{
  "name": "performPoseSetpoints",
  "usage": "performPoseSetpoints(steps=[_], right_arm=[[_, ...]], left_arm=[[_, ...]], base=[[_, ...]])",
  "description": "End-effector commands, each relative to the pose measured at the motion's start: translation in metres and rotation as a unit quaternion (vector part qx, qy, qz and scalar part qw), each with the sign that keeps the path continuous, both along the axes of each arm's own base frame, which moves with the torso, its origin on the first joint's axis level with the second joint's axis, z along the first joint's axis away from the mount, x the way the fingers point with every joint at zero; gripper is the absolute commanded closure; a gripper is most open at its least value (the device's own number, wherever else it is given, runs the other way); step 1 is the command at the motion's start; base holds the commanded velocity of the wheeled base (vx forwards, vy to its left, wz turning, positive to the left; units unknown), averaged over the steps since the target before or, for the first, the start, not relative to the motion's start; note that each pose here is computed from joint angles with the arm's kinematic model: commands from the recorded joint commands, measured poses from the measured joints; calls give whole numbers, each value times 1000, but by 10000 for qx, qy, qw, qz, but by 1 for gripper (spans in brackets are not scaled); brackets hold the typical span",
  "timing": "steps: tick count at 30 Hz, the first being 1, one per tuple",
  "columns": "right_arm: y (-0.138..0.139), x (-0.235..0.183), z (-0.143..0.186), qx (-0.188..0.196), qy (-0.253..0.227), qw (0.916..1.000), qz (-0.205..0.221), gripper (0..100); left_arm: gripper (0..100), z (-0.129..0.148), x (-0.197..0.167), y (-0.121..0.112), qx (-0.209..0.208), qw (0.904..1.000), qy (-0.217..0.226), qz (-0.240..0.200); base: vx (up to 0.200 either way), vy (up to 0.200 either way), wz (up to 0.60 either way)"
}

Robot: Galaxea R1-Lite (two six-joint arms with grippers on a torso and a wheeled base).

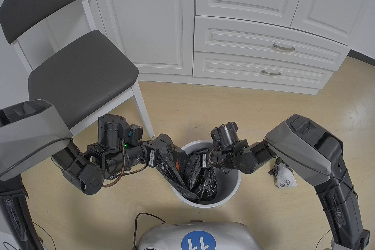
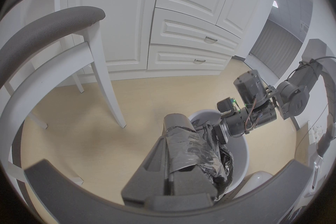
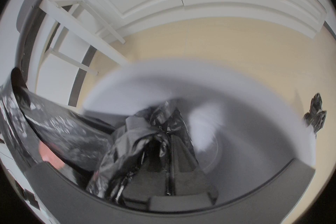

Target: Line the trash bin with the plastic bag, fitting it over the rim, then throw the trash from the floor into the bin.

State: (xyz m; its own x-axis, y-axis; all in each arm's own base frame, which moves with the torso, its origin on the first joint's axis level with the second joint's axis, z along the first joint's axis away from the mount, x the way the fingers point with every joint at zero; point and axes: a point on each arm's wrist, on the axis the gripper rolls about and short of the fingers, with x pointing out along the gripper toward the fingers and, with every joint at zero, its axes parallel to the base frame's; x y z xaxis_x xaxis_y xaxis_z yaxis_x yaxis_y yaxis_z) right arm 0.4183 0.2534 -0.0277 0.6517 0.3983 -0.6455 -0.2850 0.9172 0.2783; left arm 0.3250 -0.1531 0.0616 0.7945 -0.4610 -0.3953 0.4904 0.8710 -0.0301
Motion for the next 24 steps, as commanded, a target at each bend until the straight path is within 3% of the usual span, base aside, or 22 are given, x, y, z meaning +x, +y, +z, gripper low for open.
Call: performPoseSetpoints(steps=[1, 9, 12, 17, 24], right_arm=[[-16, -23, 64, 67, -215, 9996, -142, 100], [-50, -38, 74, 164, -5, 9979, -619, 100], [-71, -35, 66, 425, -146, 9933, -1062, 100], [-91, -42, 57, 672, -429, 9888, -1259, 100], [-105, -43, 48, 354, -495, 9904, -1241, 100]], left_arm=[[100, 8, -2, 1, -154, 9999, -25, 45], [100, 9, 8, 5, -321, 9993, -37, 195], [100, 12, 13, 10, -389, 9988, -72, 305], [100, 14, 17, 15, -416, 9983, -113, 391], [100, 2, 20, 15, -321, 9986, 10, 414]], base=[[0, 0, 0], [0, 0, 0], [0, 0, 0], [0, 0, 0], [0, 0, 0]])
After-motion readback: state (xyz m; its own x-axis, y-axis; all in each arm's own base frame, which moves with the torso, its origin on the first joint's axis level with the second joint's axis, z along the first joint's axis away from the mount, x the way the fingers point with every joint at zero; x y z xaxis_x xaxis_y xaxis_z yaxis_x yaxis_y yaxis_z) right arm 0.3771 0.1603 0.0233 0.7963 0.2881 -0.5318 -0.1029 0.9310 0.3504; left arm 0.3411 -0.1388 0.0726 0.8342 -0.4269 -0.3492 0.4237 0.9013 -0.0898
